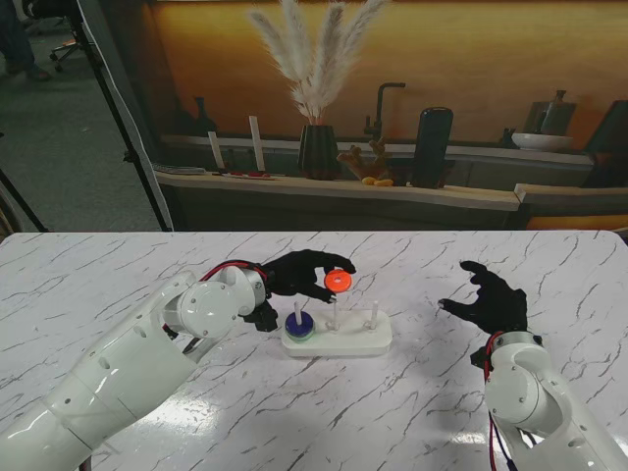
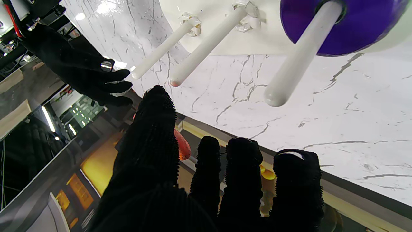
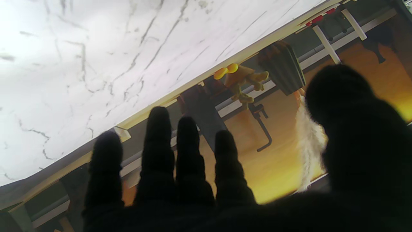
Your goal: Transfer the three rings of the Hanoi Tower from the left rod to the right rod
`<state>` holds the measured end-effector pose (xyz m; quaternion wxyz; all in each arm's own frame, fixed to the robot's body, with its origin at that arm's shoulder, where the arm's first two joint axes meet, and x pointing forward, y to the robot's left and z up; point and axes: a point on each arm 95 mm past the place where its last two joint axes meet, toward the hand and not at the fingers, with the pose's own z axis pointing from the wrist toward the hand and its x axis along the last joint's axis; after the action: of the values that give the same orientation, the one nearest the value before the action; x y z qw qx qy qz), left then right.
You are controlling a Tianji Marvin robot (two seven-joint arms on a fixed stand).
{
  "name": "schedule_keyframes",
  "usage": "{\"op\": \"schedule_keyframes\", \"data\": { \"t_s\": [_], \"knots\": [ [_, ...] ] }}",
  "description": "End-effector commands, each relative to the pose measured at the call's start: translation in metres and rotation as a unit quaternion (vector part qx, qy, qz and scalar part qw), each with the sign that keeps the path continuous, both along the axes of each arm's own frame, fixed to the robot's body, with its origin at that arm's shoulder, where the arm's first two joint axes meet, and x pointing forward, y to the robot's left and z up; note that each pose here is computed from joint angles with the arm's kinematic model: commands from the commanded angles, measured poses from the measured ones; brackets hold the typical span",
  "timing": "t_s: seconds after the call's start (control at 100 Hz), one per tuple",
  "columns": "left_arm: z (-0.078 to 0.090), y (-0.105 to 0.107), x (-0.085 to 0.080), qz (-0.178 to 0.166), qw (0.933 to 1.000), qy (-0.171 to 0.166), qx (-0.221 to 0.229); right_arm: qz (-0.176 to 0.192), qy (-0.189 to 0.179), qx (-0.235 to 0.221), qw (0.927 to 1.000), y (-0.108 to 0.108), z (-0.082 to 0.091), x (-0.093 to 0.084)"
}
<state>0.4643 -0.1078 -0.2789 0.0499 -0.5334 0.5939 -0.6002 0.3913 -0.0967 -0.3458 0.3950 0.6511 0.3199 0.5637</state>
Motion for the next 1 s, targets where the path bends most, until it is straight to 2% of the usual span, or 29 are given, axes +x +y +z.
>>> {"op": "schedule_keyframes", "data": {
  "t_s": [0.0,0.59,0.99],
  "knots": [
    [0.001,-0.008,-0.001,-0.012,0.9999,0.003,-0.004,-0.004,0.007,0.002,1.0,0.001,-0.006,-0.003],
    [-0.007,-0.039,0.003,-0.008,0.9998,0.015,-0.014,0.005,0.011,-0.016,0.9998,-0.002,-0.007,-0.002],
    [-0.017,-0.053,-0.004,-0.001,0.9992,0.033,-0.022,0.009,0.024,-0.036,0.999,-0.008,-0.013,0.002]
  ]
}}
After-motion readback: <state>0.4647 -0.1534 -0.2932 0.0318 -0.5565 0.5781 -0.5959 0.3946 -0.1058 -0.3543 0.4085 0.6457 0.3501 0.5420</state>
